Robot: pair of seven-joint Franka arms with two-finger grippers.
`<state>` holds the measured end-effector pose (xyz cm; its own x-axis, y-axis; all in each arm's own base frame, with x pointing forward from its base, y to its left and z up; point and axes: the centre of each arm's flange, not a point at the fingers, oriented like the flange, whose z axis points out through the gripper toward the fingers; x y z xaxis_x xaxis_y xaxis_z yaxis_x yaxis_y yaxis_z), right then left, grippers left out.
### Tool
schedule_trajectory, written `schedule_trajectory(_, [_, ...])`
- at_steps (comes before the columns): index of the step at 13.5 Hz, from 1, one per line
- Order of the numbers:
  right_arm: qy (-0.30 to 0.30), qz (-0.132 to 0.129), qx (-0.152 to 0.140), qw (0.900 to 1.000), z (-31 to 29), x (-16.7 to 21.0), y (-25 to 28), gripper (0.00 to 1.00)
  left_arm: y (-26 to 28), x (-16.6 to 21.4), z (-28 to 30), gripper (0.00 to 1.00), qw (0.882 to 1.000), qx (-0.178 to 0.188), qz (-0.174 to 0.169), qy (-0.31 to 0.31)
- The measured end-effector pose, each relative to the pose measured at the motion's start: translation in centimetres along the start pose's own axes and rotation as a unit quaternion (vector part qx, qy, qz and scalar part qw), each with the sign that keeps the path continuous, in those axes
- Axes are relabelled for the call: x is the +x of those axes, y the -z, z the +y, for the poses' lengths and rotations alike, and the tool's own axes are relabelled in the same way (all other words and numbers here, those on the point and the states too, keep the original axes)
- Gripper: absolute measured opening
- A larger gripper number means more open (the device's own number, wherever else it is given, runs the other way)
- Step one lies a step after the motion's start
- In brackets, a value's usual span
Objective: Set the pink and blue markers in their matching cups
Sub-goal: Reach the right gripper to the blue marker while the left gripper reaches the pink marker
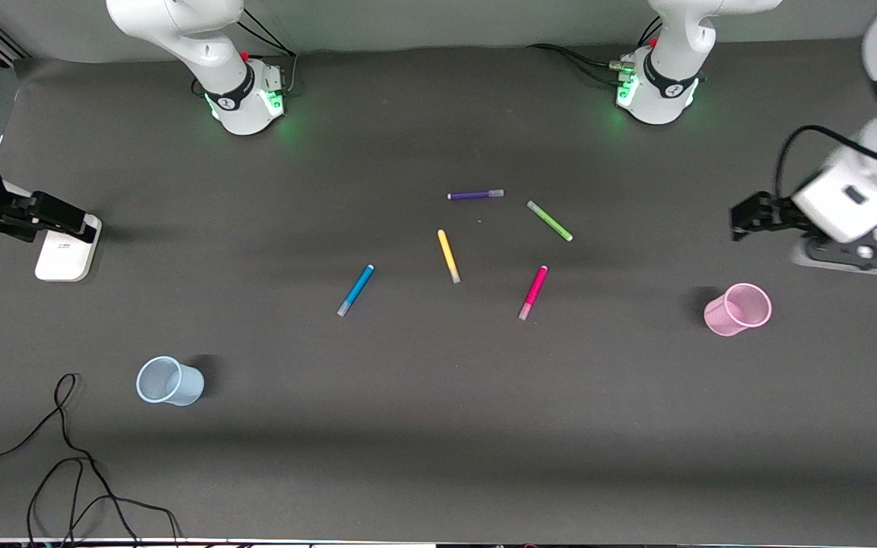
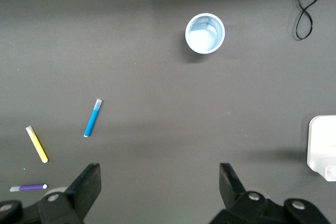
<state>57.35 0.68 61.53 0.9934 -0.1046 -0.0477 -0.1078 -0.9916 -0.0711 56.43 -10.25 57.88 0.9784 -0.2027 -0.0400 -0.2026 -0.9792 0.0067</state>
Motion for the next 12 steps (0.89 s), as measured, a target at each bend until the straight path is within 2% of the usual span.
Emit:
schedule_trajectory(3, [-0.001,-0.023,-0.006,1.0,-2.3,1.0,-2.8,1.0,-0.6,0.1,7.8,1.0,0.998,0.0,0.0,-0.068])
schedule_trajectory(5, [-0.032,-0.039,-0.013,0.999,-5.8,1.2,-4.8,1.0,-1.5,0.0,12.2,1.0,0.994,-0.002,-0.002,-0.106])
schedule_trajectory(8, [-0.075,-0.073,-0.006,0.995,-12.0,1.1,-8.6,1.0,-3.5,0.2,17.0,1.0,0.989,-0.005,-0.005,-0.146])
schedule_trajectory(10, [-0.118,-0.092,-0.003,0.989,-15.5,1.2,-11.6,1.0,-5.5,0.9,19.0,1.0,0.987,-0.008,-0.008,-0.16])
schedule_trajectory(12, [-0.181,-0.113,0.004,0.977,-18.7,1.5,-15.2,1.0,-7.8,1.8,19.8,1.0,0.987,-0.01,-0.011,-0.163])
